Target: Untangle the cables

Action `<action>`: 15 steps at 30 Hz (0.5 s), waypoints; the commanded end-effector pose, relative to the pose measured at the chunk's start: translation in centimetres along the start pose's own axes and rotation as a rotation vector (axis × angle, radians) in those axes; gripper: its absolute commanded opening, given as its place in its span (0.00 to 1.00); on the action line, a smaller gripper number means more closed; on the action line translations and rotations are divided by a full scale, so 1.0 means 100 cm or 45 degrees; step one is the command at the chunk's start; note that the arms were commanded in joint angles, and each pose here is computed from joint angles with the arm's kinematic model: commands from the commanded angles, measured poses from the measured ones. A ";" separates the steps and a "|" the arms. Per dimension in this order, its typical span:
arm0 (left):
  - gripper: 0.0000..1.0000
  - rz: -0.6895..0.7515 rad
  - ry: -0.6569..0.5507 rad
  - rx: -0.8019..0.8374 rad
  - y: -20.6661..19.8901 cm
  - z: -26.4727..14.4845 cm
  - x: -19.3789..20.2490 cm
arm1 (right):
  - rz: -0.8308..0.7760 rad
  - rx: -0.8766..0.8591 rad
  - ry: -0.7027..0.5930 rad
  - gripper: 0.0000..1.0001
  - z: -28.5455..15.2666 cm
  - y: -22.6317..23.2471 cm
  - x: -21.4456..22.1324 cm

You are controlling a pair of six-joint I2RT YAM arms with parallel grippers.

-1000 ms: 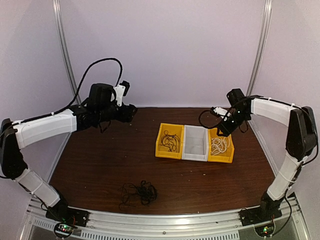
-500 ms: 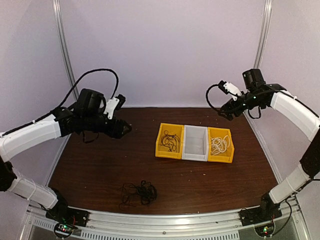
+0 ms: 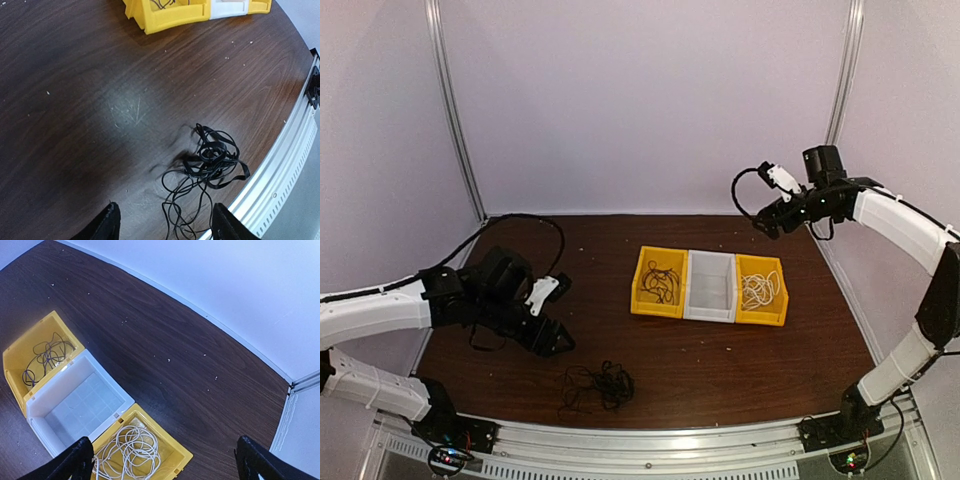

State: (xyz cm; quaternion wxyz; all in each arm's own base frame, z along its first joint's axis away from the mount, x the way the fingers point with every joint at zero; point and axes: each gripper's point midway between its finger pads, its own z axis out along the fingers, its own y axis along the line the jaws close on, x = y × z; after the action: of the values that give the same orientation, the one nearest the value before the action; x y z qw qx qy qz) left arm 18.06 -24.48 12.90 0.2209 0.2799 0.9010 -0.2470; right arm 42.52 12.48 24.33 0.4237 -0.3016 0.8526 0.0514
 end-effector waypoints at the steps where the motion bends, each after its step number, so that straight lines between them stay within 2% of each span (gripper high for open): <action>1: 0.63 -0.040 0.069 0.042 -0.012 0.013 0.019 | 0.127 0.100 -0.030 1.00 -0.007 -0.028 -0.002; 5: 0.61 -0.022 0.130 0.079 -0.026 0.025 0.033 | 0.193 0.093 0.005 1.00 -0.006 -0.041 0.013; 8: 0.56 -0.008 0.160 0.068 -0.029 0.032 0.036 | 0.182 -0.010 -0.043 1.00 -0.012 -0.031 0.014; 15: 0.29 0.024 0.193 0.065 -0.033 0.042 0.034 | 0.136 -0.097 -0.099 0.85 -0.015 -0.012 0.020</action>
State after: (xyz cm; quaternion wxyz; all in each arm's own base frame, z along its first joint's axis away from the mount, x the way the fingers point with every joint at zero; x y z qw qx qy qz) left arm 13.81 -26.38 7.88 0.1288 0.3056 0.9150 -0.2299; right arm 41.99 8.62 22.81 0.4191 -0.2441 0.8701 0.0871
